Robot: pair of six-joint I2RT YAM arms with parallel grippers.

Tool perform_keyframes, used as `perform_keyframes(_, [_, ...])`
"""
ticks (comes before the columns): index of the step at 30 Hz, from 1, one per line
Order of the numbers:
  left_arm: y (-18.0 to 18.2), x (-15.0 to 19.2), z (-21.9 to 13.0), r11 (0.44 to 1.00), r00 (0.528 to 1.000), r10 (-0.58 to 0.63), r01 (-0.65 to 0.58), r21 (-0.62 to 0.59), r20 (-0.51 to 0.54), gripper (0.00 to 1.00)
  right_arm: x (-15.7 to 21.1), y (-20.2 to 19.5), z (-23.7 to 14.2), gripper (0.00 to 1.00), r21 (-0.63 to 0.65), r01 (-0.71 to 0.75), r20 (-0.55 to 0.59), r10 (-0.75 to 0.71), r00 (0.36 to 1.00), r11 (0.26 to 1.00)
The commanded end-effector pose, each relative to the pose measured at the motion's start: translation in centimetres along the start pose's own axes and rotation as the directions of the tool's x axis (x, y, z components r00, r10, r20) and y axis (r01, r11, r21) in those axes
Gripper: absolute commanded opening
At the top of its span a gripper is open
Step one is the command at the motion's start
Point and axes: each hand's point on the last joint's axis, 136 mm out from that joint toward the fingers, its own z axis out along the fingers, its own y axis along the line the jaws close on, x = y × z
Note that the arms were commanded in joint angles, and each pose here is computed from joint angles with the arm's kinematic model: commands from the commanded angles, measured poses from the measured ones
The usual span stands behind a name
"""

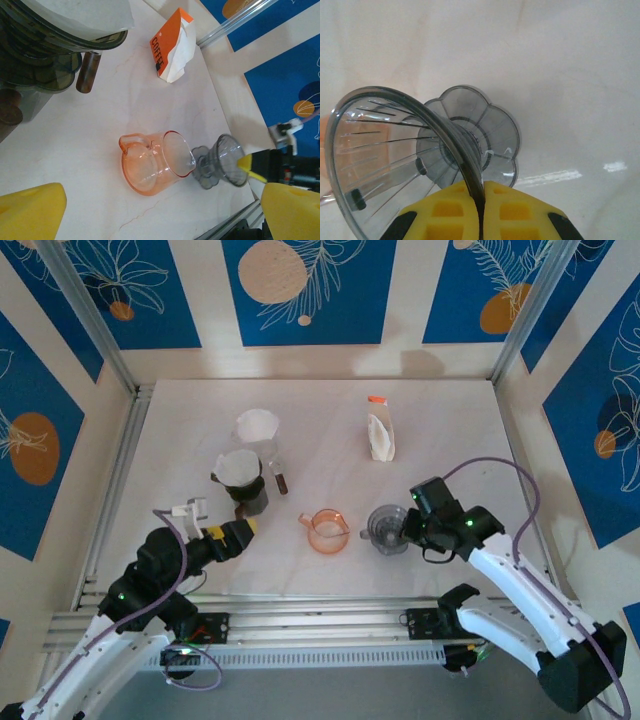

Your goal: Place the coffee filter in the dripper

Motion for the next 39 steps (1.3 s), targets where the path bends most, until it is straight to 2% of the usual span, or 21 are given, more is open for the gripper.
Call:
perform_keyframes(1, [-0.6, -1.3, -0.9, 0.999, 0.999, 0.035, -0.035, -0.008, 0.041, 1.0, -2.3, 2.4, -3.3, 0.0, -0.088, 0.06, 0.079, -0.053, 0.995, 0.994])
perform_keyframes(4, [-0.7, -1.5, -1.2, 0.999, 0.998, 0.044, -0.043, -0.017, 0.047, 1.0, -3.1, 5.4, -5.2, 0.0, -0.189, 0.114, 0.077, -0.101, 0.992, 0.975])
perform_keyframes(9, [-0.6, -1.6, -1.3, 0.999, 0.998, 0.045, -0.044, -0.022, 0.048, 1.0, -1.9, 10.6, -5.8, 0.0, -0.328, 0.181, -0.028, -0.201, 0.979, 0.927])
perform_keyframes(16, [-0.4, -1.5, -1.3, 0.999, 0.998, 0.039, -0.037, -0.028, 0.046, 1.0, -0.2, 14.4, -4.0, 0.0, -0.347, 0.267, -0.107, -0.321, 0.941, 0.899])
perform_keyframes(26, [-0.4, -1.5, -1.4, 0.999, 0.998, 0.044, -0.043, -0.033, 0.048, 1.0, 0.0, 15.8, -1.8, 0.0, -0.353, 0.272, -0.134, -0.336, 0.932, 0.895])
perform_keyframes(39, [0.1, -1.3, -1.3, 0.998, 0.998, 0.045, -0.043, -0.05, 0.044, 1.0, 0.8, 15.3, 0.7, 0.0, -0.312, 0.273, -0.185, -0.34, 0.922, 0.91])
